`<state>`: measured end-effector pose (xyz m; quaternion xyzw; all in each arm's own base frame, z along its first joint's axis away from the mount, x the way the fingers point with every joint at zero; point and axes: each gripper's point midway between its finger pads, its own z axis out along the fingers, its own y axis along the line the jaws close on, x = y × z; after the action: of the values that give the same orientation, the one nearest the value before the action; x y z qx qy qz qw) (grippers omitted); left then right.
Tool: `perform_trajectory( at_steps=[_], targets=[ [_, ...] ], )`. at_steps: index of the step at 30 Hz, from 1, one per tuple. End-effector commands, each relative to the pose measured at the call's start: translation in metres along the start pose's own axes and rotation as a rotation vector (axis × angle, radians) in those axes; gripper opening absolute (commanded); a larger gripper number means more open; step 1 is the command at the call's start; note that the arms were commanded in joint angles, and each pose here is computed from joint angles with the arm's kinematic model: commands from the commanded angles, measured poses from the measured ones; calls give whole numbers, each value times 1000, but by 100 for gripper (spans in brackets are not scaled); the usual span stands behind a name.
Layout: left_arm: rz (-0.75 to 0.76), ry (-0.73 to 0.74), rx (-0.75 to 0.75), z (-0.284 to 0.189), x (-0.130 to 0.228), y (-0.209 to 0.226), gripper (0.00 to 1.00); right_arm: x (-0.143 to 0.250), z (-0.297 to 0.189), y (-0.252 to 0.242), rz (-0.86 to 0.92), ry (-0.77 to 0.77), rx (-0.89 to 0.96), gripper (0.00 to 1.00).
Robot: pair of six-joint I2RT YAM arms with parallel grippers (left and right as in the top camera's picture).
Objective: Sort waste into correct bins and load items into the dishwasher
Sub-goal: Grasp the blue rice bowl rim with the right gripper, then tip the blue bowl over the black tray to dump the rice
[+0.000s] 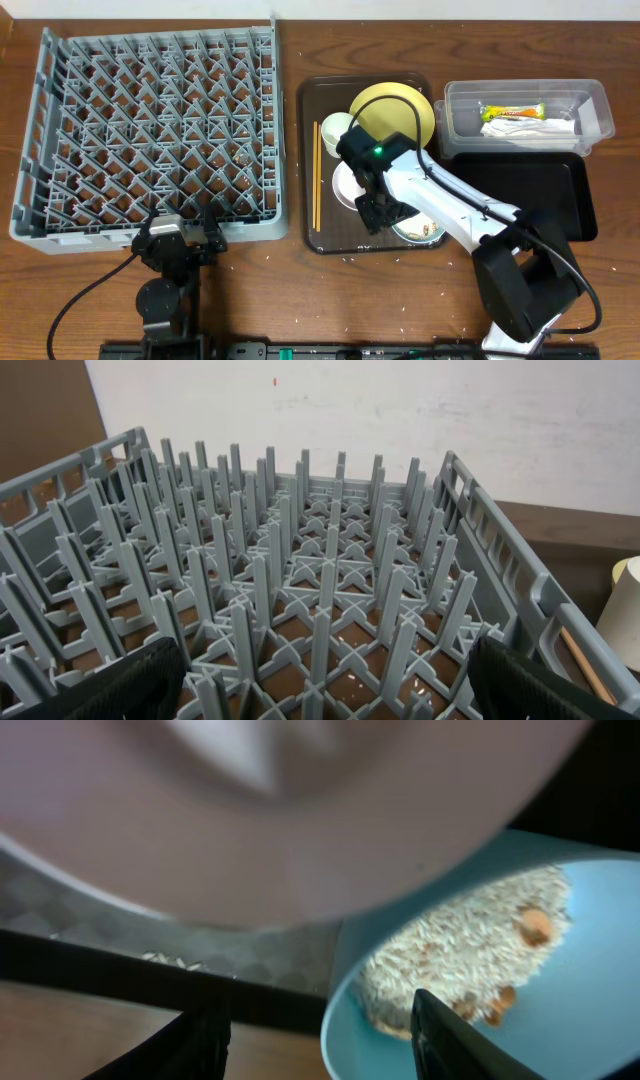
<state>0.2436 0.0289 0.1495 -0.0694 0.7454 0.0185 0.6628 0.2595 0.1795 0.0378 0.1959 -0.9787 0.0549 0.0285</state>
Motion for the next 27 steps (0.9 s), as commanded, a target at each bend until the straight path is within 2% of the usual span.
perform_trajectory(
  at_steps=[1, 2, 5, 9, 17, 20, 24, 27],
  targets=[
    [10, 45, -21, 1, 15, 4, 91, 0, 13, -3, 17, -17, 23, 50],
    [10, 45, -21, 1, 15, 4, 92, 1, 16, -3, 17, -19, 22, 48],
    [10, 45, -21, 1, 15, 4, 92, 4, 31, -2, 17, -26, 21, 32],
    [10, 45, -21, 1, 15, 5, 92, 4, 34, -2, 17, -33, 20, 2],
    [10, 45, -21, 1, 15, 4, 92, 3, 20, -3, 20, -48, 15, 1],
    [10, 45, -21, 1, 15, 5, 92, -3, -10, -4, 27, -103, -4, 1],
    [10, 45, -21, 1, 15, 4, 92, -15, -66, -11, 31, -254, -98, 2],
    [10, 45, -21, 1, 15, 5, 91, -14, -99, -38, 107, -348, -179, 1]
  ],
)
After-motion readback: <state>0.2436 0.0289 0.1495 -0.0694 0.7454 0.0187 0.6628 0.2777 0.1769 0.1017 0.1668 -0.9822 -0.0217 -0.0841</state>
